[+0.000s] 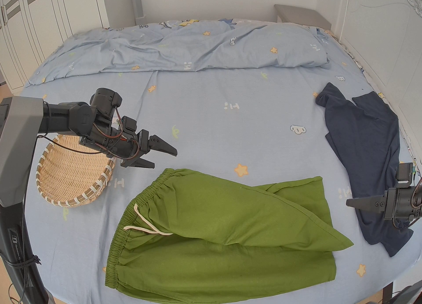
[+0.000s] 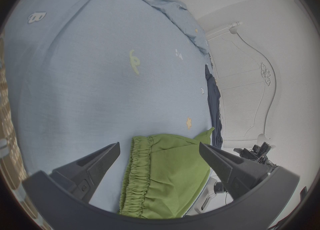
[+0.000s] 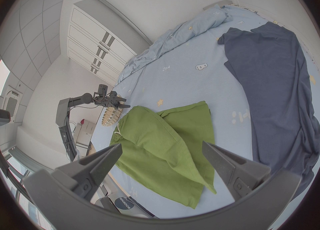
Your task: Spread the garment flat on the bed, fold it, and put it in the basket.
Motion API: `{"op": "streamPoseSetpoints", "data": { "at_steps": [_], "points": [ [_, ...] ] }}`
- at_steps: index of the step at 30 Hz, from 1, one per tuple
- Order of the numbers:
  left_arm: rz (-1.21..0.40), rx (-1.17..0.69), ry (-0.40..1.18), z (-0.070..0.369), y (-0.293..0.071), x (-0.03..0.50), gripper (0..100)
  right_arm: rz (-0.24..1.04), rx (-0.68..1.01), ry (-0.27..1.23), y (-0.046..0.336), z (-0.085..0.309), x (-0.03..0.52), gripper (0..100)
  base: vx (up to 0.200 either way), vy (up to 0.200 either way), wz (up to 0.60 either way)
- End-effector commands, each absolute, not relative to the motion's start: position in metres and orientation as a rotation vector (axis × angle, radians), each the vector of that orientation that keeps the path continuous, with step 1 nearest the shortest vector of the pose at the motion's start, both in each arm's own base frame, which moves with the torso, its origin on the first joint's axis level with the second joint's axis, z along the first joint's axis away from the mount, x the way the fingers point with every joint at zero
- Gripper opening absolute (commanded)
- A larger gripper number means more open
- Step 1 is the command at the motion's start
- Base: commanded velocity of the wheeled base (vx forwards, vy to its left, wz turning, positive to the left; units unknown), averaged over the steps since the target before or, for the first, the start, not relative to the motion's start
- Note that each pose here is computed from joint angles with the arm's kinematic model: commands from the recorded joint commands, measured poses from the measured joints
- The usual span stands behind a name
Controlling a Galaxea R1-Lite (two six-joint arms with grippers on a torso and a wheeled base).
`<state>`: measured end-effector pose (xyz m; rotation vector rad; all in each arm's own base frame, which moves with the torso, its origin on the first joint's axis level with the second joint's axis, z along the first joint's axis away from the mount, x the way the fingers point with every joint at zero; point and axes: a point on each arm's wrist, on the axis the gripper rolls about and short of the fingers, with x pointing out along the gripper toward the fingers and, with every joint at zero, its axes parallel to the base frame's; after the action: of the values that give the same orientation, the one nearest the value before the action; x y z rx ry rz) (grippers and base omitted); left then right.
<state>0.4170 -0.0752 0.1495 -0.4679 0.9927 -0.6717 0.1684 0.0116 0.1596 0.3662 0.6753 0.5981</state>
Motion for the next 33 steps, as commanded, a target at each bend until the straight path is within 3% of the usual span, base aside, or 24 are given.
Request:
{"op": "streamPoseSetpoints", "data": {
  "at_steps": [1, 17, 18, 33],
  "points": [
    [-0.661, -0.479, 1.022, 0.134, -0.077, 0.424, 100, 0.606, 0.366, 0.686, 0.013, 0.158, 0.169, 100, 0.000, 0.000, 0.00],
    [-0.599, -0.418, 1.058, 0.112, -0.098, 0.432, 100, 0.609, 0.373, 0.715, 0.014, 0.153, 0.173, 100, 0.000, 0.000, 0.00],
    [-0.602, -0.417, 1.059, 0.112, -0.099, 0.432, 0, 0.609, 0.373, 0.717, 0.014, 0.152, 0.173, 100, 0.000, 0.000, 0.00],
    [-0.594, -0.421, 1.047, 0.122, -0.094, 0.428, 0, 0.607, 0.374, 0.716, 0.014, 0.152, 0.174, 100, 0.000, 0.000, 0.00]
  ]
}}
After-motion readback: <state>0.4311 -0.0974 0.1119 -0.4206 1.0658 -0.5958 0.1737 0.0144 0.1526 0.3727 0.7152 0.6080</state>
